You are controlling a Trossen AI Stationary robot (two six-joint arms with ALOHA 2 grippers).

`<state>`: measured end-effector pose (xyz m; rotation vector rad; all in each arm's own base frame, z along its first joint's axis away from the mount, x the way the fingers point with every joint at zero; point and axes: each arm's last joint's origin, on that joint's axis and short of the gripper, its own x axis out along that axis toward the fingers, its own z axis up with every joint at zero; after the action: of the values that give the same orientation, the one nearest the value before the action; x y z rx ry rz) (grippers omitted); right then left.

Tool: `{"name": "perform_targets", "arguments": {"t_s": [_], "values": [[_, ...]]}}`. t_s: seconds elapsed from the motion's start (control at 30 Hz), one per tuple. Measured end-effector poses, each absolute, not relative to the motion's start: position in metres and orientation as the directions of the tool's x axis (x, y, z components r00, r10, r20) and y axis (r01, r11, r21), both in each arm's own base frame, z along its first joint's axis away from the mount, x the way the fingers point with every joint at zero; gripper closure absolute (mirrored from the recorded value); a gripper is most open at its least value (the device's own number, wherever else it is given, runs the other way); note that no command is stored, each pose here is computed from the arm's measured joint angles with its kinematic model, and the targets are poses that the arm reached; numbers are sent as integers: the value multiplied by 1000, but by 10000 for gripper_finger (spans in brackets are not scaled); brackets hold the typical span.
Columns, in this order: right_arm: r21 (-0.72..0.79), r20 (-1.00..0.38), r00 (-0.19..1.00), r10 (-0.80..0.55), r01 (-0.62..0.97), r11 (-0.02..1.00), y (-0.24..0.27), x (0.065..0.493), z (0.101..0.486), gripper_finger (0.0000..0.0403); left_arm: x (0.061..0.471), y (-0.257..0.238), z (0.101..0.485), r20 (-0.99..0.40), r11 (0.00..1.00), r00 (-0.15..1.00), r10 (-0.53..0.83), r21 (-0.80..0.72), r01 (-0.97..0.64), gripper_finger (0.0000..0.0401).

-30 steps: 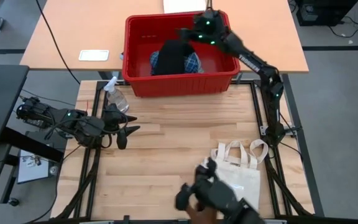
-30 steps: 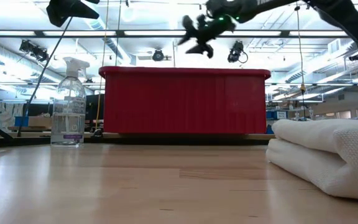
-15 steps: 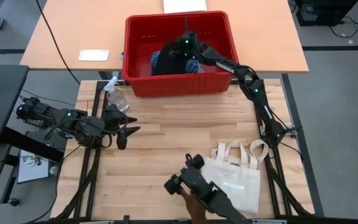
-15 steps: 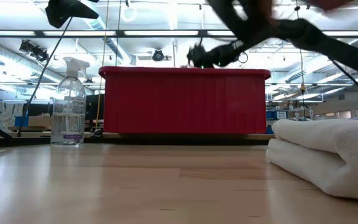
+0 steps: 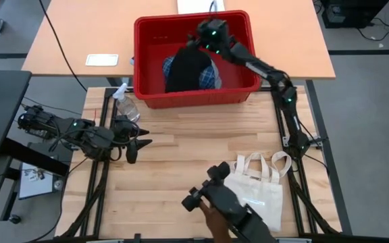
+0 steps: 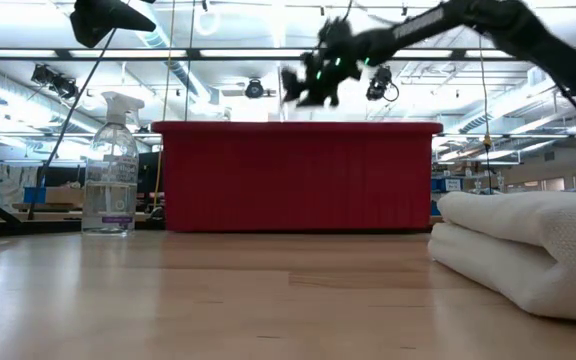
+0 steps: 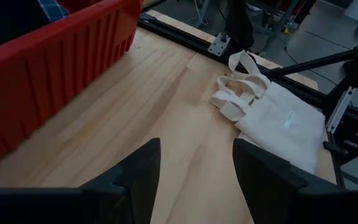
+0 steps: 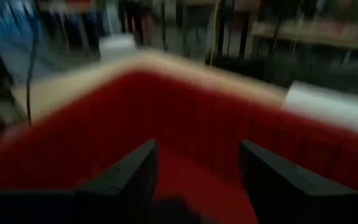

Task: Fold laundry
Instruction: Put the black shirt into the red bin

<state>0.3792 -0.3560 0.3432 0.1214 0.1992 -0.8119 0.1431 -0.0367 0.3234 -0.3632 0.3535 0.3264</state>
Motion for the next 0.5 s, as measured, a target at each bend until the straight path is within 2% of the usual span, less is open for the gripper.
{"name": "perform_targets", "arguments": {"t_s": [0.1,0.27,0.37,0.5], "values": [[10,-146,685,-714,723,691,-347,369,372,174,143,-37,323,-390,887,888,245,-280,-368,196],[-64,-169,718,-675,675,735,-334,372,378,174,143,-37,323,-390,887,887,245,-279,-368,196],[-100,-257,717,-648,647,756,-331,383,359,174,143,-37,323,-390,887,887,245,-279,-368,196],[-116,-487,647,-587,618,778,-337,399,298,174,143,-37,324,-389,885,888,245,-285,-369,196]]}}
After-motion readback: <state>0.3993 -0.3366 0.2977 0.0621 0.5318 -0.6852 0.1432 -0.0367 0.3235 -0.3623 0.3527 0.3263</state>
